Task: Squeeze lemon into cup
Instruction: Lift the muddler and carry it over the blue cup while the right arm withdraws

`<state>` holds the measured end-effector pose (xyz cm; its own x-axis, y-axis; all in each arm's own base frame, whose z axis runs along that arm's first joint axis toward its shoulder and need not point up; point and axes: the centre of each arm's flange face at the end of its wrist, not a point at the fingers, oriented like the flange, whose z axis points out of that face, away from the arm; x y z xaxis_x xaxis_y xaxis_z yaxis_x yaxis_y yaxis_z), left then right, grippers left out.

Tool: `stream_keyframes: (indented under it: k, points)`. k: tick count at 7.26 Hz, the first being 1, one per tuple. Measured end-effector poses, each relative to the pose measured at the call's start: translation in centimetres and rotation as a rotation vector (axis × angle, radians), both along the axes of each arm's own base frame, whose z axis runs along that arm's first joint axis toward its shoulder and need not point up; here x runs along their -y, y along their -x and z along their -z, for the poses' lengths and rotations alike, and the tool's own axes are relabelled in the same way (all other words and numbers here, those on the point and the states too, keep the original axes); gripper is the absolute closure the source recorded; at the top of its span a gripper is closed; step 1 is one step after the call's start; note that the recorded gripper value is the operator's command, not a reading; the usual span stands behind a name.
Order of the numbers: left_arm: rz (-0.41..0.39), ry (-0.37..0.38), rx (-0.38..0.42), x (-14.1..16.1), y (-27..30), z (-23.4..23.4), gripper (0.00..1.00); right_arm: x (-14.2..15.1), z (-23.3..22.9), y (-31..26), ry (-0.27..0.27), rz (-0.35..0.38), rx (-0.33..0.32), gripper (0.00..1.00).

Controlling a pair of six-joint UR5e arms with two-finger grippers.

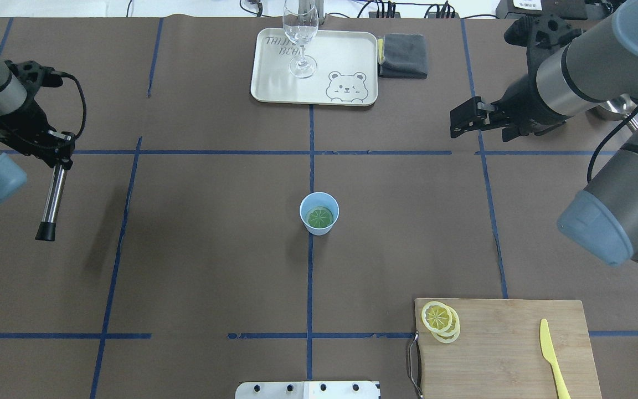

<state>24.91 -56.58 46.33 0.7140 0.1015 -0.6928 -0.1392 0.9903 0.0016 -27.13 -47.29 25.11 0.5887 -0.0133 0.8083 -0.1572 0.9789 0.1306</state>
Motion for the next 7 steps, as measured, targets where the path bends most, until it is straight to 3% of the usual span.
stream_keyframes:
  k: [2, 4, 7]
  points:
    - [0.140, -0.210, 0.083, 0.2, 4.4, 7.0, 1.00, -0.2, 0.0, -0.6, 0.010, 0.002, 0.006, 0.00]
    - [0.265, -0.331, 0.116, 0.9, 6.0, 14.0, 1.00, -0.5, -0.5, -1.0, 0.019, 0.003, 0.003, 0.00]
    - [0.301, -0.458, -0.020, 1.0, 5.8, 24.1, 1.00, -0.3, -1.8, -2.0, 0.043, -0.002, -0.002, 0.00]
